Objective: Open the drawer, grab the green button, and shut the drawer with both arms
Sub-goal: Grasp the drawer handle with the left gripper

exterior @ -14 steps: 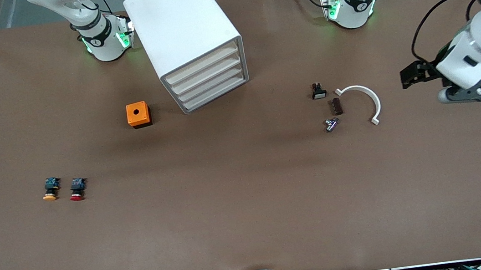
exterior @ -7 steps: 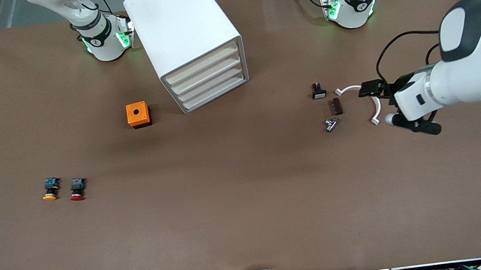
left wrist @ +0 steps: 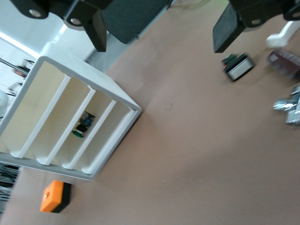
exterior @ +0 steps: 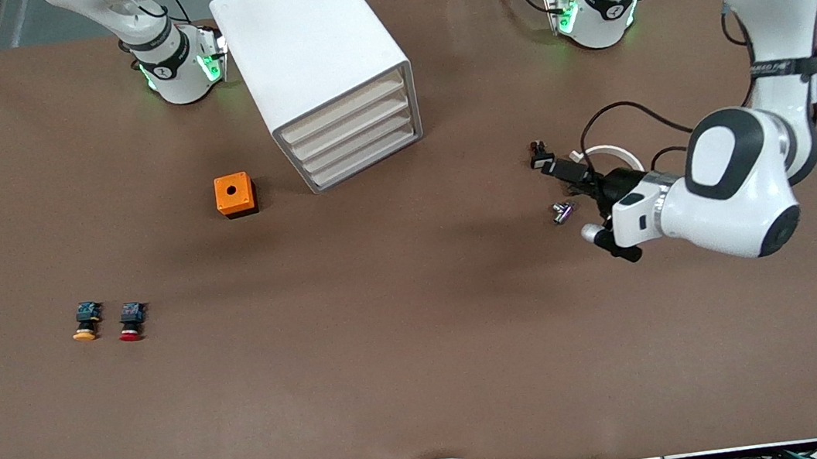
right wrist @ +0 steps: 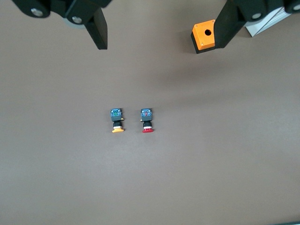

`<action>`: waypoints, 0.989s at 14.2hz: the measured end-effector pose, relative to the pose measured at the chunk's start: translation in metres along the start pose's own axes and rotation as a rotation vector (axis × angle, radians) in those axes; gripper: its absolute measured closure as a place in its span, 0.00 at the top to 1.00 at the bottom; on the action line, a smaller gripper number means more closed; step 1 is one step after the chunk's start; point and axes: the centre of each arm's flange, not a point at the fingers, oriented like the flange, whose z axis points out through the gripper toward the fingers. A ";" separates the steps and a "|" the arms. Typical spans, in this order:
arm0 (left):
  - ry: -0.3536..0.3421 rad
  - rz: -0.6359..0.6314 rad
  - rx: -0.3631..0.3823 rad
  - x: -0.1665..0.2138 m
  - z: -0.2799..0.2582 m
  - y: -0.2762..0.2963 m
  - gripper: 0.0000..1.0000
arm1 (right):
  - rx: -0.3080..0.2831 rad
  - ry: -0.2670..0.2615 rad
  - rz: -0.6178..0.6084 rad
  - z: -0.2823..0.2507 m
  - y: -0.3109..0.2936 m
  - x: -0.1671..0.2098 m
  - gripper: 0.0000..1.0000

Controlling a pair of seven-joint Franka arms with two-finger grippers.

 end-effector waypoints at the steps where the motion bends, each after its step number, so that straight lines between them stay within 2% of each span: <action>1: -0.024 0.010 -0.045 0.010 0.018 -0.009 1.00 | 0.000 0.000 -0.001 0.001 0.000 0.000 1.00; 3: -0.065 0.039 -0.135 0.030 0.057 -0.014 1.00 | 0.000 -0.001 -0.002 0.002 -0.001 0.001 1.00; 6: -0.083 0.083 -0.236 0.050 0.098 0.001 1.00 | 0.000 -0.003 -0.002 0.003 -0.002 0.002 1.00; 9: -0.071 0.153 -0.289 0.067 0.139 0.024 1.00 | 0.000 -0.002 -0.001 0.003 -0.001 0.002 1.00; 14: -0.048 0.238 -0.477 0.089 0.236 0.030 1.00 | 0.000 -0.002 0.000 0.003 0.000 0.002 1.00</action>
